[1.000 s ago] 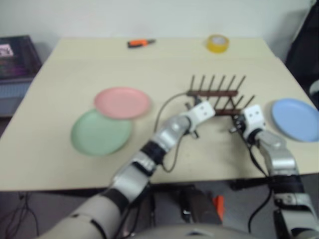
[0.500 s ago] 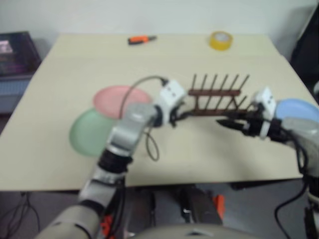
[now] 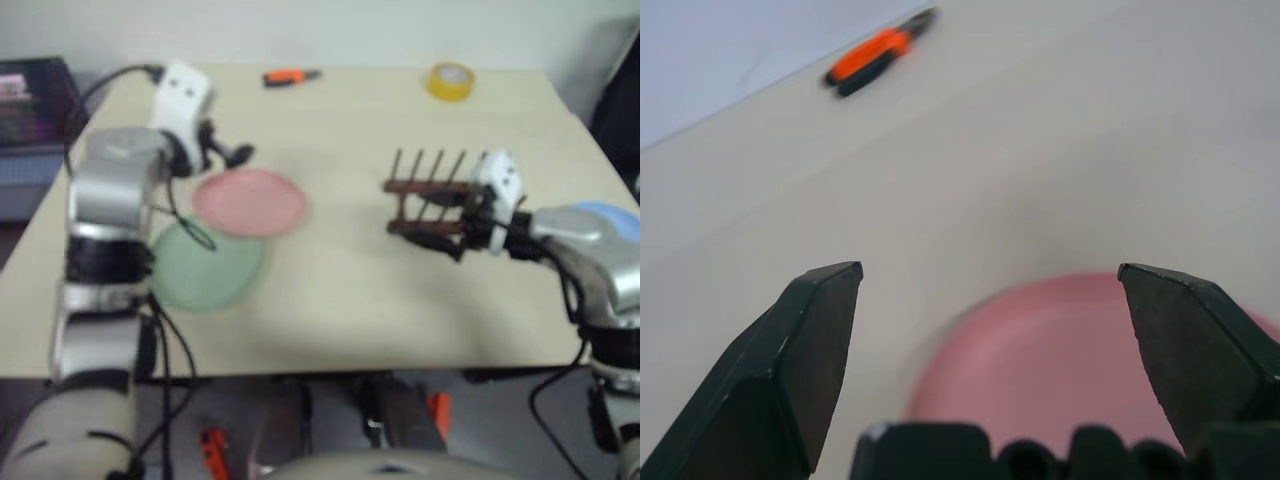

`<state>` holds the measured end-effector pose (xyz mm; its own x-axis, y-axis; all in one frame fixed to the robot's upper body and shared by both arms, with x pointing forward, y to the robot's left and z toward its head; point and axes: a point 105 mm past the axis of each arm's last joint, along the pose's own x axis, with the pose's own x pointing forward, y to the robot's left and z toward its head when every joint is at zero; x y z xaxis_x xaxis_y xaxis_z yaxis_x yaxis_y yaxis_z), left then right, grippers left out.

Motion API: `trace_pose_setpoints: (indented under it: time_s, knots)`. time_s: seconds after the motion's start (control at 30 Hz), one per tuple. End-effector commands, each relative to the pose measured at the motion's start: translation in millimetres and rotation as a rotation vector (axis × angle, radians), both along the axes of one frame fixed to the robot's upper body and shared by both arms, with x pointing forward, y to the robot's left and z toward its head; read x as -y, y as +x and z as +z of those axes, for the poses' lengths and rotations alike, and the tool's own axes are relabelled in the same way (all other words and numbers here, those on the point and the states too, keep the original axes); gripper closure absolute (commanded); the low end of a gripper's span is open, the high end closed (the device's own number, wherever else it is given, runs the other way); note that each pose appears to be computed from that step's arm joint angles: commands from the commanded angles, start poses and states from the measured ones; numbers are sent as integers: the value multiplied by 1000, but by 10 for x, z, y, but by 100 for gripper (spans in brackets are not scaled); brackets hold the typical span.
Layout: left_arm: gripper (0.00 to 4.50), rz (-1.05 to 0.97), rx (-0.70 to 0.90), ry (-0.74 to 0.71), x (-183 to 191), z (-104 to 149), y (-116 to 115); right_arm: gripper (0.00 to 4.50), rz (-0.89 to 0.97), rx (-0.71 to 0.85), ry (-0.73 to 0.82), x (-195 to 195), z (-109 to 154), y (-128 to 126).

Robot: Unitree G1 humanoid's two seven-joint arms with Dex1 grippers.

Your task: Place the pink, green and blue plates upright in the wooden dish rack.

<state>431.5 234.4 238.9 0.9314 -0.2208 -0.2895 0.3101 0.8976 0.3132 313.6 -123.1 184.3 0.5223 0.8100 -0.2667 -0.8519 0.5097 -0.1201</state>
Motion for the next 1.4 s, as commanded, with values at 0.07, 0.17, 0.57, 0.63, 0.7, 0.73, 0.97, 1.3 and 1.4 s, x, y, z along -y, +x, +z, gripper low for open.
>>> trace_pose_setpoints:
  time_s: [0.07, 0.17, 0.57, 0.63, 0.7, 0.73, 0.97, 1.3, 1.4]
  knots:
    - [0, 105, 28, -46, -385, 129, 145, 2, 30, 55, 0, -57, 89, 4]
    - [0, 99, -40, -38, -449, -42, 173, 2, 35, 52, -3, -63, 63, -9]
    - [0, 16, -223, -3, -286, -621, 158, 2, 27, 53, -3, -43, 64, -29]
    - [0, 10, -236, -8, -254, -677, 156, 2, 26, 54, -3, -48, 64, -33]
    - [0, 5, -253, -15, -232, -731, 149, 2, 25, 56, -7, -50, 64, -35]
    - [0, 0, -262, -12, -221, -760, 144, 2, 24, 57, -7, -51, 66, -35]
    - [158, -28, -282, -16, -168, -806, 132, 0, 20, 63, -4, -64, 75, -30]
    - [449, -21, -231, -25, -204, -649, 159, 0, 40, 74, 5, -105, 110, -29]
    - [449, -45, -187, -70, -158, -468, 184, 0, 80, 86, 40, -168, 196, -77]
